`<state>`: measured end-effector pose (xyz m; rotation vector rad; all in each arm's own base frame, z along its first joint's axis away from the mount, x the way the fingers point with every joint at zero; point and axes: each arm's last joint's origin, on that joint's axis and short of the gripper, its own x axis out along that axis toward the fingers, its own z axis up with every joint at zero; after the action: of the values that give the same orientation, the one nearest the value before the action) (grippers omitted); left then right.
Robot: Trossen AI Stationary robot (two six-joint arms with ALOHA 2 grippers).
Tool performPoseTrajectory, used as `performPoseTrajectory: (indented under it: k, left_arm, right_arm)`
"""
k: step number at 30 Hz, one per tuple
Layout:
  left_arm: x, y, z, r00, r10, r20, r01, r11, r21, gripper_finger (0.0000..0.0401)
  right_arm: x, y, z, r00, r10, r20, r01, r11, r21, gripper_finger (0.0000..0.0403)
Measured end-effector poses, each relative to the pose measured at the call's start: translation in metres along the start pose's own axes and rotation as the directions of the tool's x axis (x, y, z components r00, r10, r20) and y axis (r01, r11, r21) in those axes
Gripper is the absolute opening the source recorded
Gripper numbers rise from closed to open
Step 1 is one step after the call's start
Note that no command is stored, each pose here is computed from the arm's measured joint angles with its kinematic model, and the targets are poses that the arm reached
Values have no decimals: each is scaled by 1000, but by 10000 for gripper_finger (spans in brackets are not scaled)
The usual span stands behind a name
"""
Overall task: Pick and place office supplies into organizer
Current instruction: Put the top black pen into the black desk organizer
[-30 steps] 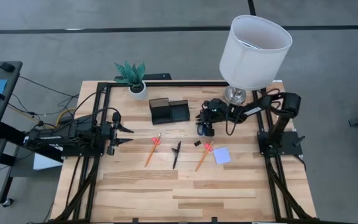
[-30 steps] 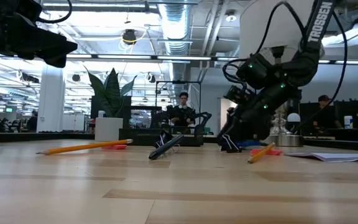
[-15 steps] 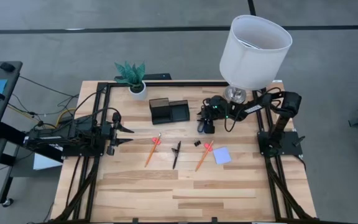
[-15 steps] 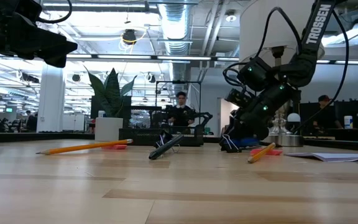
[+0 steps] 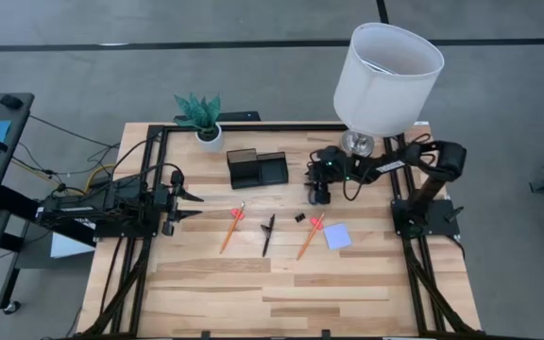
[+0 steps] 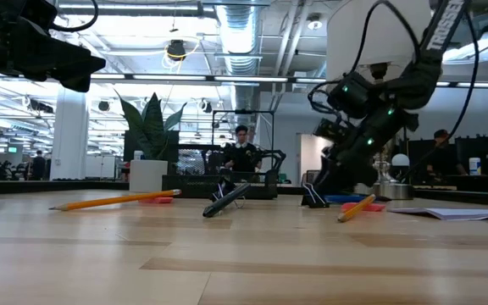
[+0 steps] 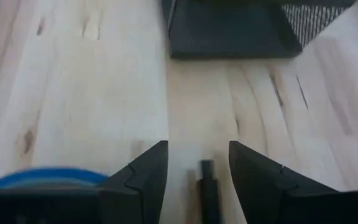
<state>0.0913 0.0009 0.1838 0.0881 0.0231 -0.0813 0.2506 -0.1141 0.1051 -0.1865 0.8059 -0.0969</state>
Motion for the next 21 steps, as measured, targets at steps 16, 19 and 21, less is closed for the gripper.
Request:
performPoseTrajectory:
  k: [16, 19, 21]
  left_arm:
    - [0, 0, 0, 1000, -3, 0, 3, 1000, -1, 144]
    - [0, 0, 0, 1000, -3, 0, 3, 1000, -3, 144]
    - [0, 0, 0, 1000, -3, 0, 3, 1000, -4, 144]
  right_arm:
    - [-8, 2, -3, 997, 30, -73, -30, 1000, 10, 167]
    - [-4, -1, -6, 997, 36, -72, -35, 999, 21, 166]
    - [-1, -3, -9, 996, 39, -74, -37, 999, 30, 165]
